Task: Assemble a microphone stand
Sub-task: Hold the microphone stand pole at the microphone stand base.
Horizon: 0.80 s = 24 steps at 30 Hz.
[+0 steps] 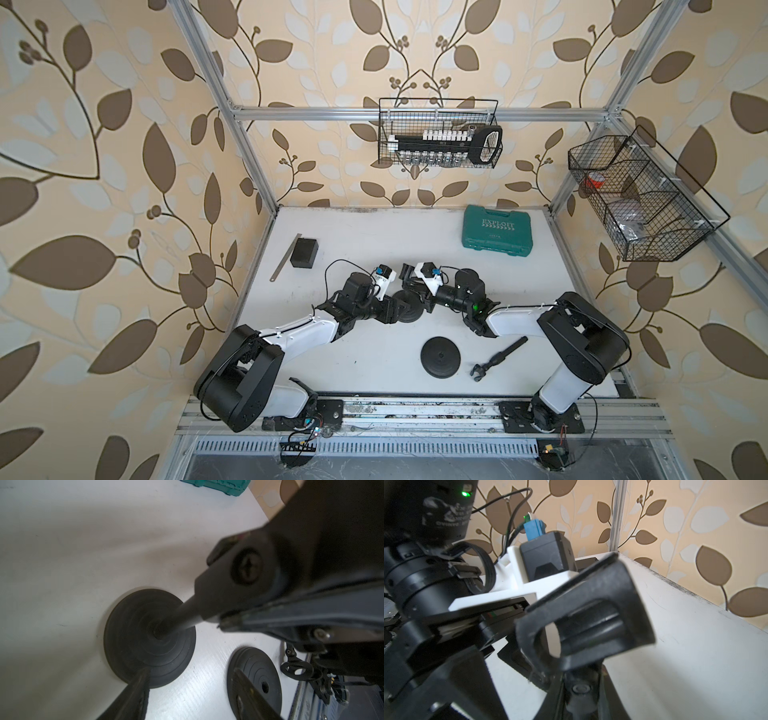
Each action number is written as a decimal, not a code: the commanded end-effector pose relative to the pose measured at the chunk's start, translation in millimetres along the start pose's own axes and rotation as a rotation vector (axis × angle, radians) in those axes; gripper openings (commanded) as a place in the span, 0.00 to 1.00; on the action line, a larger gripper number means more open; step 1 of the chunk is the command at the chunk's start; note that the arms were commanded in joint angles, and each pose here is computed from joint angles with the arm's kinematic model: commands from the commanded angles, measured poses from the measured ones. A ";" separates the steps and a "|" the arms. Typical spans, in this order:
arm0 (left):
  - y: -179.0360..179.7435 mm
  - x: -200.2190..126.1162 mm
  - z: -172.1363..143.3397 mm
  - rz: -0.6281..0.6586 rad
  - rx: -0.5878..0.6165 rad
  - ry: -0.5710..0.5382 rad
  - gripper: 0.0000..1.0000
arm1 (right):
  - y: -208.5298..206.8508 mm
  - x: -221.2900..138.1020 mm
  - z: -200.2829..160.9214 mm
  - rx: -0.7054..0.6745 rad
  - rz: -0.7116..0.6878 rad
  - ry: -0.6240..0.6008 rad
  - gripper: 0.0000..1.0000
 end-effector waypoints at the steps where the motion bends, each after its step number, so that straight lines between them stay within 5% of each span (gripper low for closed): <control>1: 0.8 2.4 21.7 0.034 0.087 -0.084 0.60 | 1.2 -1.0 -32.3 0.055 -0.082 0.118 0.05; 24: 6.6 9.0 16.5 0.061 0.219 -0.187 0.54 | 51.4 -0.7 -40.9 0.005 -0.429 0.084 0.00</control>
Point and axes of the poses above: each gripper's point midway between its finger pads, its own x axis out along the fingers, its own y axis along the line the jaws close on, z = x × y, the point moved 10 cm from there along -x, back along the fingers, and after that the axes turned 9 degrees about x, right-handed, at the moved point
